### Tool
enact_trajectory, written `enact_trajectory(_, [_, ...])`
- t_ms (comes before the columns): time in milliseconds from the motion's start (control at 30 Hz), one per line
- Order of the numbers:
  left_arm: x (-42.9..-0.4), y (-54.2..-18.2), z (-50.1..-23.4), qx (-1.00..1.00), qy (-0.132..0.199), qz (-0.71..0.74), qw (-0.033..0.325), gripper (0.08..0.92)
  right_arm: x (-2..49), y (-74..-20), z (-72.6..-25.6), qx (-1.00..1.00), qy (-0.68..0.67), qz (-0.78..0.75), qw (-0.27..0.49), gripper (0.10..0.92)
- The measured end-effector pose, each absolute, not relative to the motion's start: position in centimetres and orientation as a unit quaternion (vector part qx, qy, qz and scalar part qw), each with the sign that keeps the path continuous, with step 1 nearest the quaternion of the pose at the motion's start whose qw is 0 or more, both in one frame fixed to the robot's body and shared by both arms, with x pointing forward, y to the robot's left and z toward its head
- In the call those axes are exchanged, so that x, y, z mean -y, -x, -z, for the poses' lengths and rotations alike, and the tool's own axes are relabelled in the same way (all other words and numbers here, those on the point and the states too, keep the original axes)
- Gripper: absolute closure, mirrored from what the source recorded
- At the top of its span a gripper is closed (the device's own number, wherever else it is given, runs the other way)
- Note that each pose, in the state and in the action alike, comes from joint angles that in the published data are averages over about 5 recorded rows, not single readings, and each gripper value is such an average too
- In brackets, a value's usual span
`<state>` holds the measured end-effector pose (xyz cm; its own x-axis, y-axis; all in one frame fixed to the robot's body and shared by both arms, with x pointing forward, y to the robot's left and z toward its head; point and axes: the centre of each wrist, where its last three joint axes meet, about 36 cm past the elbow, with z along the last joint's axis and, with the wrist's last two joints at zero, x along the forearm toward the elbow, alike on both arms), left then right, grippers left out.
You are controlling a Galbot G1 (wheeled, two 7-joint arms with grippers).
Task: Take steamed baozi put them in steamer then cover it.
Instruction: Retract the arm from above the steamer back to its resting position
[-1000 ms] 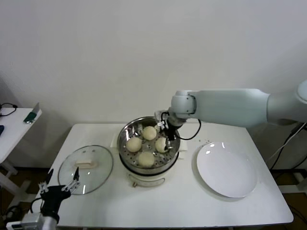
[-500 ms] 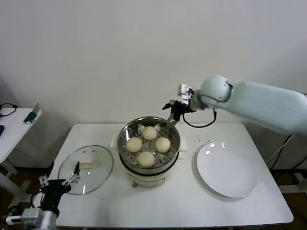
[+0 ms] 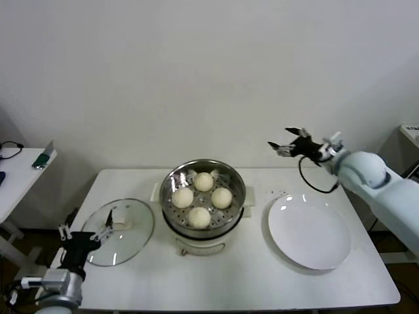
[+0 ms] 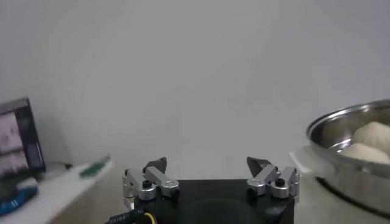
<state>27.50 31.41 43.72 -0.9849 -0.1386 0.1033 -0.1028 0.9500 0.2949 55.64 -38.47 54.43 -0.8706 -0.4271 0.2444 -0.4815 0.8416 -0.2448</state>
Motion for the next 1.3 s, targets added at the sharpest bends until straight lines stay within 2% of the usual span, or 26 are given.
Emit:
enact_trajectory(333, [-33.0, -27.9, -42.8, 0.950, -0.082, 0.298, 0.043, 0.177, 44.7, -46.2, -45.4, 0.987, -0.139, -0.081, 0.027, 0.200])
enact_trajectory(533, [-33.7, -28.0, -42.2, 0.917, -0.093, 0.387, 0.034, 0.177, 44.7, -38.9, -38.2, 0.993, -0.098, -0.053, 0.036, 0.200])
enact_trajectory(667, [-34.2, -28.3, -41.4, 0.879, -0.108, 0.464, 0.023, 0.177, 43.6, -35.2, -35.1, 0.995, -0.082, -0.037, 0.039, 0.200])
enact_trajectory(900, [-35.0, -28.4, -37.8, 0.802, -0.107, 0.587, 0.010, 0.177, 41.0, -31.4, -32.0, 0.997, -0.061, -0.016, 0.036, 0.200])
enact_trajectory(1300, [-36.8, -28.1, -30.4, 0.715, -0.059, 0.696, 0.024, 0.177, 39.0, -27.9, -29.6, 0.999, -0.036, 0.005, 0.036, 0.200])
